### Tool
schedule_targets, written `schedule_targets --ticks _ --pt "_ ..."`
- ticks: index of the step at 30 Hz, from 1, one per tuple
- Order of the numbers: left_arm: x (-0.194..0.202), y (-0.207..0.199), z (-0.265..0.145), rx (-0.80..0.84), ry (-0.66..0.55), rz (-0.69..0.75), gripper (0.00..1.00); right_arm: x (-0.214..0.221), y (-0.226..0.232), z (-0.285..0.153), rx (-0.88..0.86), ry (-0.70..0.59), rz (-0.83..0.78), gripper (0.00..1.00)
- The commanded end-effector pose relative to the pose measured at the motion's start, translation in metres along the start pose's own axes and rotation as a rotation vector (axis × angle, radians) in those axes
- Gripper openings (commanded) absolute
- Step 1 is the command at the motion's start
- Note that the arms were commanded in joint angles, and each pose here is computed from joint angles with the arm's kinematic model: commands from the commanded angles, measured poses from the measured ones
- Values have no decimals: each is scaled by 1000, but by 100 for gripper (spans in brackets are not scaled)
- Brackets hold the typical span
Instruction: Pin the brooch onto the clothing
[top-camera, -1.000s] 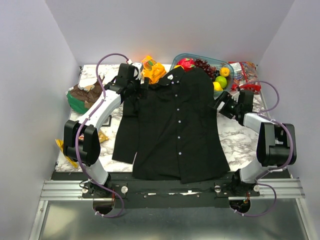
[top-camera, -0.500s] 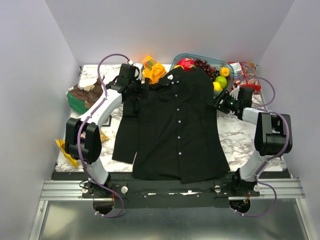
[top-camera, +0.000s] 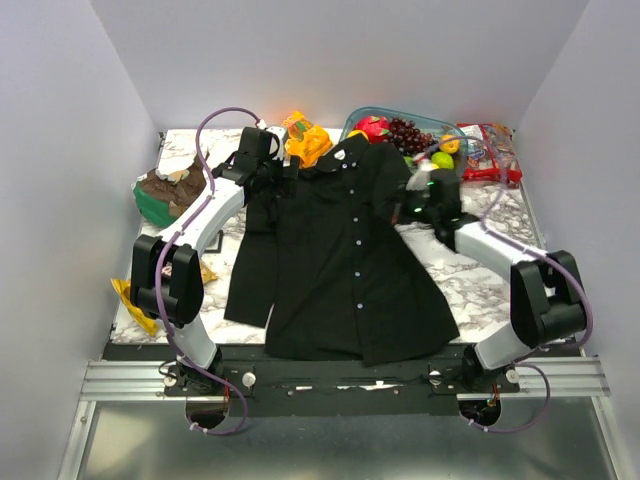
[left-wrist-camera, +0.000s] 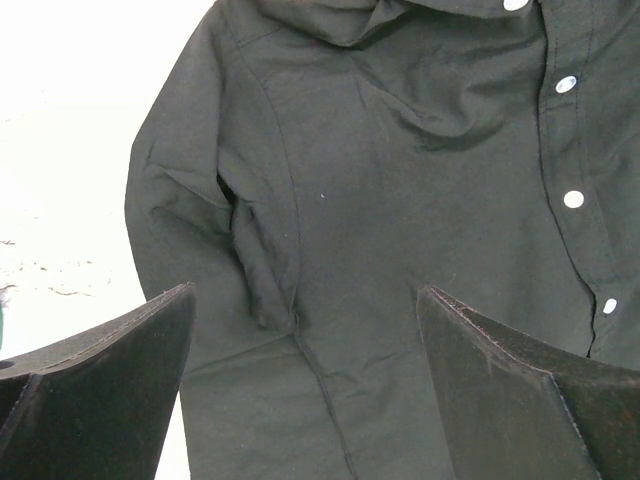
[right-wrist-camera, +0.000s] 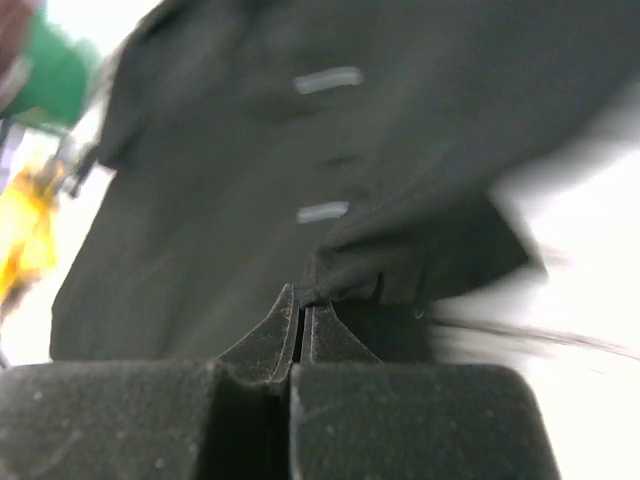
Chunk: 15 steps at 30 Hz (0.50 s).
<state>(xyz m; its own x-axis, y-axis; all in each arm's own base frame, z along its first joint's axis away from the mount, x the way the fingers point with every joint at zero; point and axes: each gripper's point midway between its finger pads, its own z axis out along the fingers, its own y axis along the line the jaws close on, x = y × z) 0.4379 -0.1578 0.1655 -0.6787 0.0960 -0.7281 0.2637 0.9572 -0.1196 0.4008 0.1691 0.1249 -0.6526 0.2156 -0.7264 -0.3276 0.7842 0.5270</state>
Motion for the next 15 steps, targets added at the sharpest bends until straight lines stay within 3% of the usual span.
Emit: schedule_targets --ticks 1,5,8,9,12,15 --pt "-11 -3 -8 13 -21 -5 99 36 95 16 -70 13 -118 1" --pt "-13 20 -7 -5 -27 -52 99 92 202 37 -249 91 -162 2" --pt "-13 36 -5 -21 -26 -100 99 119 251 43 -293 142 -225 24" --pt "-13 42 -6 -25 -27 -115 99 124 259 41 -305 152 -232 44" --pt "-14 42 -7 -14 -33 -121 99 122 277 19 -355 138 -226 73" --pt "-15 27 -6 69 -35 -135 99 107 255 -8 -264 75 -206 89"
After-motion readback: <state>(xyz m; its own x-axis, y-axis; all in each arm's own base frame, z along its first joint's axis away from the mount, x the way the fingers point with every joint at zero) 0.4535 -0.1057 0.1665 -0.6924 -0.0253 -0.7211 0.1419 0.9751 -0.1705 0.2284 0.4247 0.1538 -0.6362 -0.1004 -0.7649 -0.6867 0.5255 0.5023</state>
